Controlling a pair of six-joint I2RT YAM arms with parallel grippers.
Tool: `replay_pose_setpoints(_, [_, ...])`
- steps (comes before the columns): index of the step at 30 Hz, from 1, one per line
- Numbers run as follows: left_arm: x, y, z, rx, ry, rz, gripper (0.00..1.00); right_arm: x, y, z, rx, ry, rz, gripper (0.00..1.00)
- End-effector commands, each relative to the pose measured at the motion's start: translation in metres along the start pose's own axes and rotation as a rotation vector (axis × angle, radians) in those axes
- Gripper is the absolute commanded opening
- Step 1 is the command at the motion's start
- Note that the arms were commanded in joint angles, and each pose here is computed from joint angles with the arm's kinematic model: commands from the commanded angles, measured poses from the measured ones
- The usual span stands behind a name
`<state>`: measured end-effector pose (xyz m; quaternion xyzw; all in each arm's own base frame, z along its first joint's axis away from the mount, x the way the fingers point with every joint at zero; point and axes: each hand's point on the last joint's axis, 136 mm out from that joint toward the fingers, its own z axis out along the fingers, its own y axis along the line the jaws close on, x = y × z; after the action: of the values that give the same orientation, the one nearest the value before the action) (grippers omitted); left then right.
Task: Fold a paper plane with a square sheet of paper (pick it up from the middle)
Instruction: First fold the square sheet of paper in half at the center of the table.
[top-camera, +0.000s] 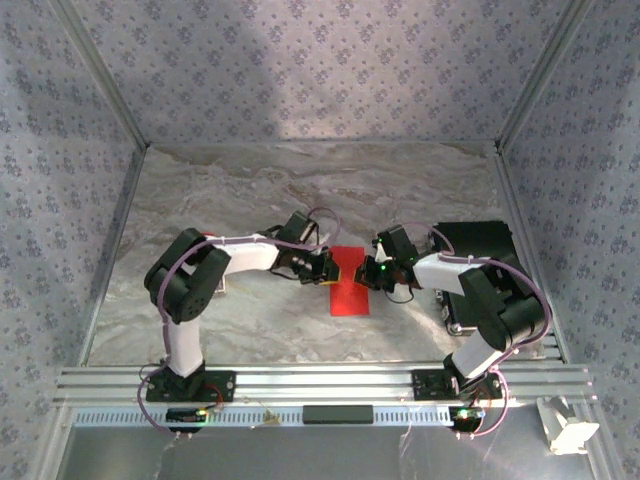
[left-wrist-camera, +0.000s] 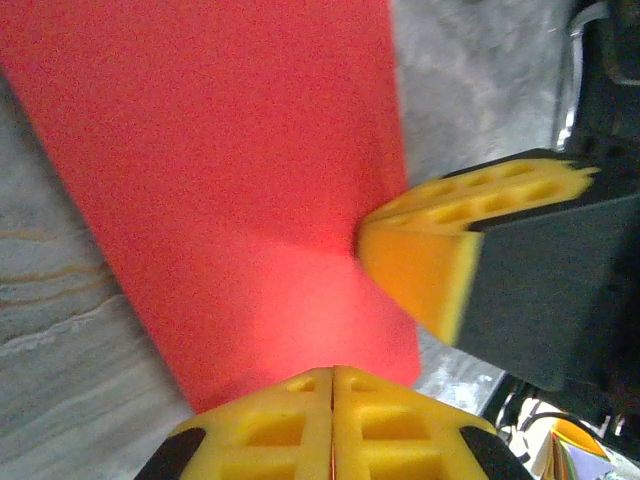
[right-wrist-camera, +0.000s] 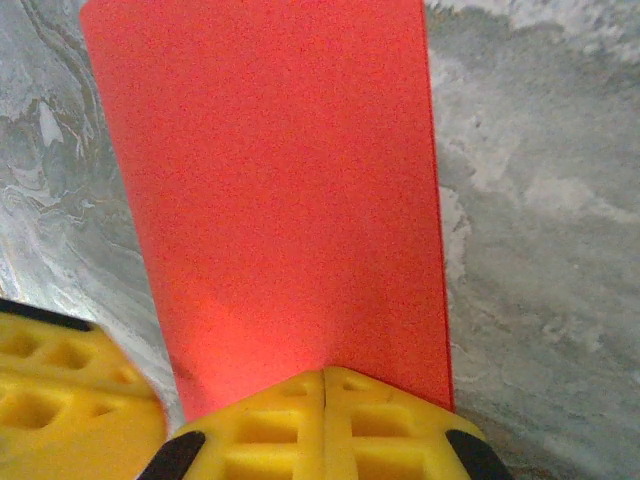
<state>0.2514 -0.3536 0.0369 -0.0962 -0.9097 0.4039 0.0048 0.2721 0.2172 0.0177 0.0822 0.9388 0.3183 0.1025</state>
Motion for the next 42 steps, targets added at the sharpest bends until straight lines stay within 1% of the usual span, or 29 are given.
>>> replay_pose_setpoints(1, [0.007, 0.021, 0.010, -0.045, 0.024, -0.022, 0.07, 0.027, -0.044, 0.004, 0.165, 0.070, 0.066, 0.02])
replay_pose_setpoints(4, [0.012, 0.030, 0.013, -0.061, 0.028, -0.039, 0.07, 0.028, -0.045, 0.004, 0.168, 0.073, 0.064, 0.02])
replay_pose_setpoints(6, [0.011, 0.028, 0.013, -0.059, 0.026, -0.037, 0.07, 0.027, -0.045, 0.003, 0.167, 0.071, 0.065, 0.02])
replay_pose_setpoints(9, [0.004, 0.017, 0.007, -0.043, 0.016, -0.023, 0.07, 0.027, -0.045, 0.003, 0.167, 0.068, 0.063, 0.02])
replay_pose_setpoints(13, [-0.015, -0.006, -0.005, -0.003, -0.026, 0.022, 0.08, 0.026, -0.046, 0.003, 0.175, 0.064, 0.065, 0.02])
replay_pose_setpoints(15, [-0.023, -0.009, -0.008, 0.000, -0.033, 0.026, 0.09, 0.025, -0.045, 0.003, 0.174, 0.061, 0.064, 0.02])
replay_pose_setpoints(19, [-0.032, -0.002, -0.006, 0.007, -0.026, 0.006, 0.09, 0.024, -0.046, 0.002, 0.180, 0.059, 0.067, 0.02])
replay_pose_setpoints(25, [-0.032, 0.014, 0.004, -0.005, -0.002, -0.020, 0.08, 0.026, -0.048, 0.002, 0.187, 0.066, 0.066, 0.02])
replay_pose_setpoints(28, [-0.030, 0.023, 0.010, -0.021, 0.010, -0.033, 0.08, 0.026, -0.048, 0.002, 0.187, 0.065, 0.066, 0.02])
replay_pose_setpoints(33, [-0.028, 0.034, 0.009, -0.071, 0.007, -0.030, 0.08, 0.026, -0.049, 0.002, 0.189, 0.066, 0.067, 0.02])
replay_pose_setpoints(36, [-0.031, 0.024, 0.003, -0.052, -0.002, -0.019, 0.08, 0.025, -0.048, 0.002, 0.186, 0.064, 0.064, 0.02])
replay_pose_setpoints(39, [-0.034, 0.003, -0.008, -0.008, -0.020, 0.001, 0.09, 0.025, -0.048, 0.002, 0.186, 0.063, 0.063, 0.02])
replay_pose_setpoints(42, [-0.031, -0.009, -0.015, 0.018, -0.018, 0.021, 0.09, 0.025, -0.048, 0.001, 0.183, 0.063, 0.066, 0.02])
